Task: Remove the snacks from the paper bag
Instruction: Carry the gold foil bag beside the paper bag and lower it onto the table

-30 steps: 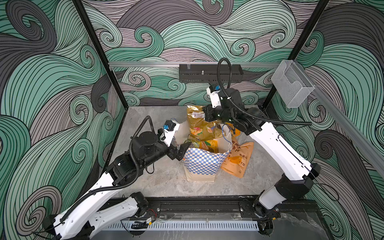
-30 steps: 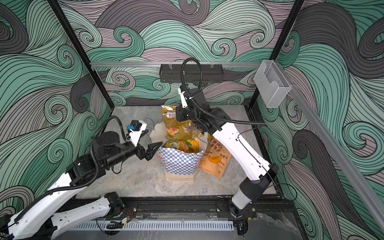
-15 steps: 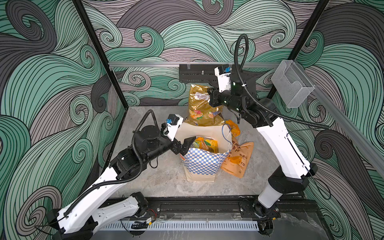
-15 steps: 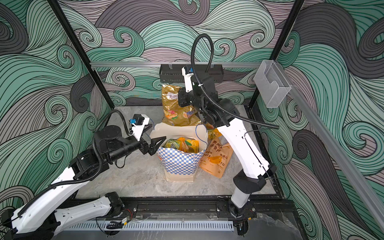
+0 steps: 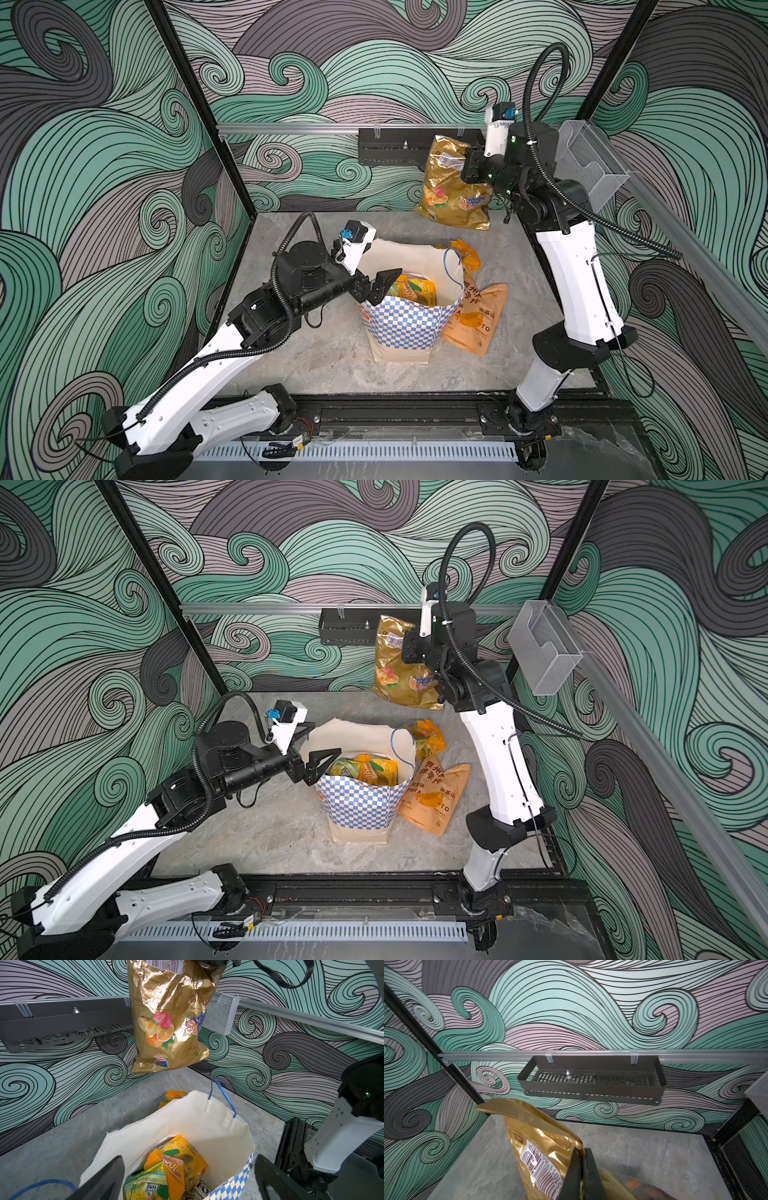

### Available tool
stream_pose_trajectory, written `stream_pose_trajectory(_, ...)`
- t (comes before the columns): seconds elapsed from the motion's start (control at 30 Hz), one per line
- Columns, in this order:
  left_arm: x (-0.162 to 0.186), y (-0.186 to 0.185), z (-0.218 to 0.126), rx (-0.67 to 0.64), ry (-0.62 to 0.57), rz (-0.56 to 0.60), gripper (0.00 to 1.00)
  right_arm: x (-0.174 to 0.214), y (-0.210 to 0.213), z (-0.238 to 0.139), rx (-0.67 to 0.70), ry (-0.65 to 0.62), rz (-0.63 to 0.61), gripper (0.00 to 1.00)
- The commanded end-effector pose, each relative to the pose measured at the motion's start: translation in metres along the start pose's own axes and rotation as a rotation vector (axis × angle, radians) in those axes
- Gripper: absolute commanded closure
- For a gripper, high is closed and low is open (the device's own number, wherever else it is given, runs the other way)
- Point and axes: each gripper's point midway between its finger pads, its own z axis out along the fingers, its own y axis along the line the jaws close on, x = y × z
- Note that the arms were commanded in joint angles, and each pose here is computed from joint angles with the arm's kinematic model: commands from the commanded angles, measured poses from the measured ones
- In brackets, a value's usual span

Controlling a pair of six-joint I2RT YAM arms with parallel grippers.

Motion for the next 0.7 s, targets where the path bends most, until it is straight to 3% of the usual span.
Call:
stream_pose_trajectory(0.0,-0.017,-0.022,-0.009,0.111,-0.033,-0.002,0.01,-0.060,-0.036,-0.052,0.080,-0.214,0.054,1.00)
stream_pose_trajectory(0.17,-0.013,-0.050,-0.010,0.276,-0.011,-0.017,0.02,-0.037,-0.091,-0.056,0.201,-0.161,0.127,1.00)
stream_pose_trajectory(0.4,-0.005,-0.072,-0.008,0.390,0.027,-0.028,0.02,0.010,-0.163,-0.061,0.350,-0.092,0.222,1.00)
stream_pose_trajectory(0.67,0.007,-0.086,-0.007,0.427,0.065,0.001,0.02,0.090,-0.201,-0.033,0.396,0.059,0.309,1.00)
